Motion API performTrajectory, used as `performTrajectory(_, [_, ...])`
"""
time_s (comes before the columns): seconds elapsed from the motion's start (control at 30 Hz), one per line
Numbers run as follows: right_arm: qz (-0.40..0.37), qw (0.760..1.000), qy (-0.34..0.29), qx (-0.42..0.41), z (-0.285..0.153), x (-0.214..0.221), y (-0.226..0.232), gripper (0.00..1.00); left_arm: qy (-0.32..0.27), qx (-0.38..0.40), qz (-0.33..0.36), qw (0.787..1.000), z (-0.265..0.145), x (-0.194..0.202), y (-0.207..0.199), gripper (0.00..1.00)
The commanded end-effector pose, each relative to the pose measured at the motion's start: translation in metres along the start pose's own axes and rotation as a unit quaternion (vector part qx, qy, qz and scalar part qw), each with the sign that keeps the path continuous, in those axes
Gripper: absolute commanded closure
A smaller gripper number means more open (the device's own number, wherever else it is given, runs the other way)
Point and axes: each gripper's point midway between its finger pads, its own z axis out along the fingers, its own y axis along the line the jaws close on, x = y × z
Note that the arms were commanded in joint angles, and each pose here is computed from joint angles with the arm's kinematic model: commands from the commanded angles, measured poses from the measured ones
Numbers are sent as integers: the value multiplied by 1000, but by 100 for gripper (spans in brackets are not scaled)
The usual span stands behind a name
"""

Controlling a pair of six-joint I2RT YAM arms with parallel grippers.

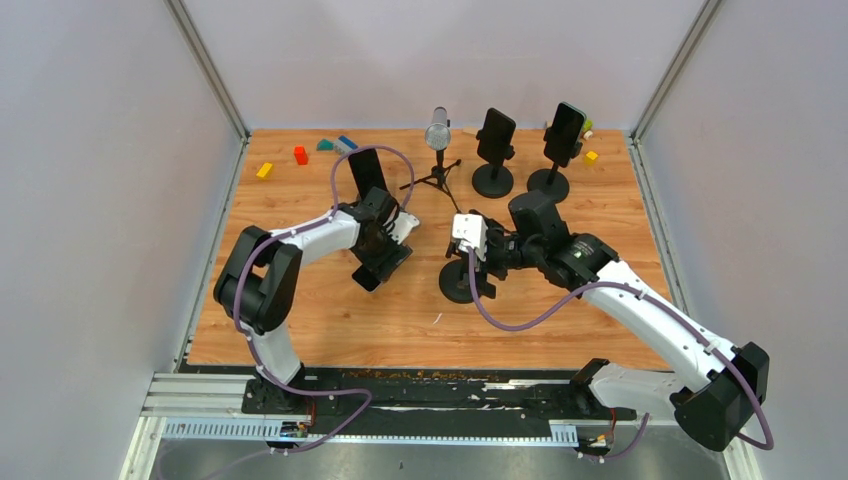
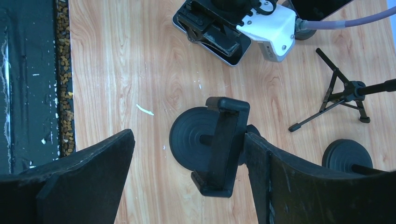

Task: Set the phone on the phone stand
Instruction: Pick up the phone at the center of the board.

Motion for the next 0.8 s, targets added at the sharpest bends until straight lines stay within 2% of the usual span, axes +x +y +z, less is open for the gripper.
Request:
performTrajectory(0.0, [6, 998, -42, 35, -17, -36, -16, 12, -21, -38, 21, 999, -8, -3, 12, 65])
performTrajectory(0.4, [42, 994, -55, 84, -18, -65, -52, 10, -83, -61, 48, 994, -43, -17, 16, 97])
performTrajectory(0.47, [46, 993, -63, 87, -18, -69, -53, 10, -92, -62, 52, 992, -49, -18, 15, 100])
performTrajectory(0.77, [79, 987, -105, 93, -19, -90, -60, 11, -161, -70, 78, 981, -90, -27, 8, 100])
